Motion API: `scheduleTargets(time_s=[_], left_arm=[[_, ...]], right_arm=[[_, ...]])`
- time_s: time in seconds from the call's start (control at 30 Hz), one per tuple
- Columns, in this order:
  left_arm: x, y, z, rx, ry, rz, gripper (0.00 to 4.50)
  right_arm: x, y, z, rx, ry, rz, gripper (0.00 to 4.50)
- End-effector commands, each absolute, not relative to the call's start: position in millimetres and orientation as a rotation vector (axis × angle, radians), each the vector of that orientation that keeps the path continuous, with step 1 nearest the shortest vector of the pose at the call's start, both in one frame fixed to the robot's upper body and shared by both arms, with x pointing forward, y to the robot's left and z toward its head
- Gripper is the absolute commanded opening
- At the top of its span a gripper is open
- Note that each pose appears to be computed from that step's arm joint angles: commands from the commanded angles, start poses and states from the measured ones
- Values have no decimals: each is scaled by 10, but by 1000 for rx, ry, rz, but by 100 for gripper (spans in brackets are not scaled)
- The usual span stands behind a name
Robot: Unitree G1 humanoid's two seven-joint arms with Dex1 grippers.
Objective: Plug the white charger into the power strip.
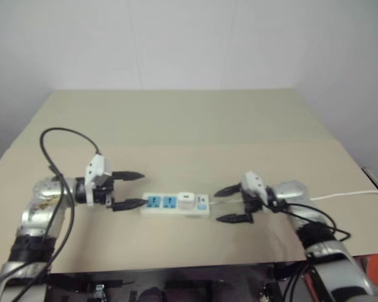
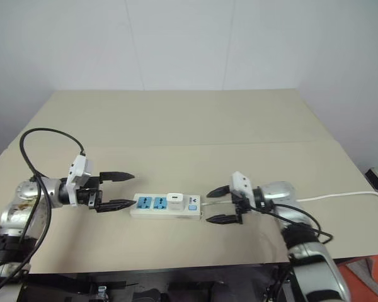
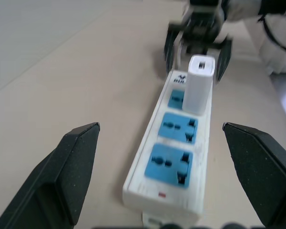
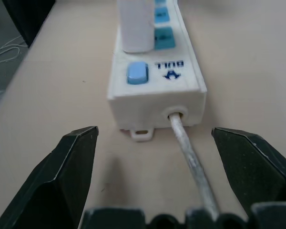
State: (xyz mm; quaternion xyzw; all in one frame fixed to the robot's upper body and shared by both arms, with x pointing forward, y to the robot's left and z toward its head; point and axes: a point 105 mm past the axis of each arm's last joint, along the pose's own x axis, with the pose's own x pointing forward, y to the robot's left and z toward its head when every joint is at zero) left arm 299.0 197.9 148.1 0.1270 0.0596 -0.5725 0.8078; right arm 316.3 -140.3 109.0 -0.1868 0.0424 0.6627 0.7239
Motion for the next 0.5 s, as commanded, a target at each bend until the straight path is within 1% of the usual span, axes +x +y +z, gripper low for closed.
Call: scheduleTargets(time_s=[0.03,0.27,0.37,0.5], left_arm=[[2913,2111,1673,325,94,-1163,450],[2799,2276,1695,314,118,-1091,450],[2791,2267,1638,309,128,-1082,450],[2784,2232,1634,295,126,-1088,450]], right_arm=[[3056,-1696,1473,-459,2,1381,446],[2821,-2252,1689,-507,42,1209,446],[2775,-2353,1713,-513,61,1163,446],[2730,-2369,1743,-515,66,1149,446]])
